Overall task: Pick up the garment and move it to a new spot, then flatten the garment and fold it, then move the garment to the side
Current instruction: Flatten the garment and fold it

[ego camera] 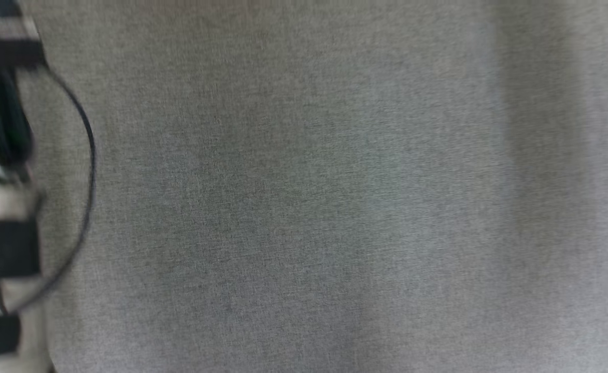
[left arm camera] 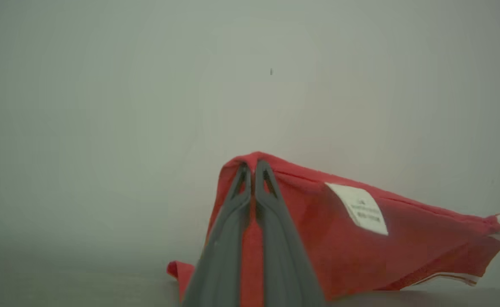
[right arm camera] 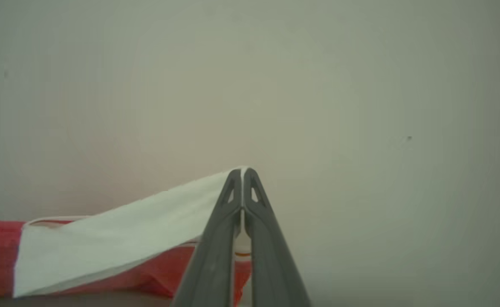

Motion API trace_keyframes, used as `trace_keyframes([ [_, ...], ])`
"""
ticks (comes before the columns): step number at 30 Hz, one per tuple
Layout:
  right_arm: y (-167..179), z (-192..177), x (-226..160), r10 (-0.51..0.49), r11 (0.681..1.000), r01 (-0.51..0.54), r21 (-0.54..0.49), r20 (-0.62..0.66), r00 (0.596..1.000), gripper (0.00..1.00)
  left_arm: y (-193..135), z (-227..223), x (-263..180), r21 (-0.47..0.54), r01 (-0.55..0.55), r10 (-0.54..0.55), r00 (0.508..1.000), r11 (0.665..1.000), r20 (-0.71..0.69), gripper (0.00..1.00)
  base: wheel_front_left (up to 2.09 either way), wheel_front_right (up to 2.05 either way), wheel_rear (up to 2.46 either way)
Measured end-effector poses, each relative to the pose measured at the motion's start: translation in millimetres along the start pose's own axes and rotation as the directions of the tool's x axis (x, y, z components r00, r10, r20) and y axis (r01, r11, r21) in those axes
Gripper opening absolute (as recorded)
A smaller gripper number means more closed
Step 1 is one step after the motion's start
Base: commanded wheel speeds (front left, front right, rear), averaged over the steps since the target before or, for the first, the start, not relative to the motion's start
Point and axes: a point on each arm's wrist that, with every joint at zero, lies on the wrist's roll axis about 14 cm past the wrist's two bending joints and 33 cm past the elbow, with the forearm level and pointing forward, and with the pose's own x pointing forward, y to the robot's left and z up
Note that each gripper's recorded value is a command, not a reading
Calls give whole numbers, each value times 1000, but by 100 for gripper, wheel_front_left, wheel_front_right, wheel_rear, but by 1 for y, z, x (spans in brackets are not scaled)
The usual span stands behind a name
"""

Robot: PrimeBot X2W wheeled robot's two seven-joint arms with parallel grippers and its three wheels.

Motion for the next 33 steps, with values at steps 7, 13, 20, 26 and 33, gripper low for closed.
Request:
trace_keyframes([
  [7,-10,-48,-98,-24,999,37,37,-313,949,0,9,-25,-77,12,-88,88,982,996,-165,0,0,0,0],
  [13,8,-60,-180,8,999,22,48,-538,843,0,4,-28,-135,48,-109,118,953,993,-280,0,0,0,0],
  [20,32,-58,-252,82,996,-35,81,-704,705,0,-3,-23,-179,77,-113,133,925,991,-355,0,0,0,0],
  [26,43,-44,-307,122,993,-71,99,-793,596,0,-4,-2,-208,94,-149,173,920,984,-352,0,0,0,0],
  [33,55,-33,-355,167,986,-66,155,-838,519,0,-2,19,-249,111,-228,252,907,967,-337,0,0,0,0],
])
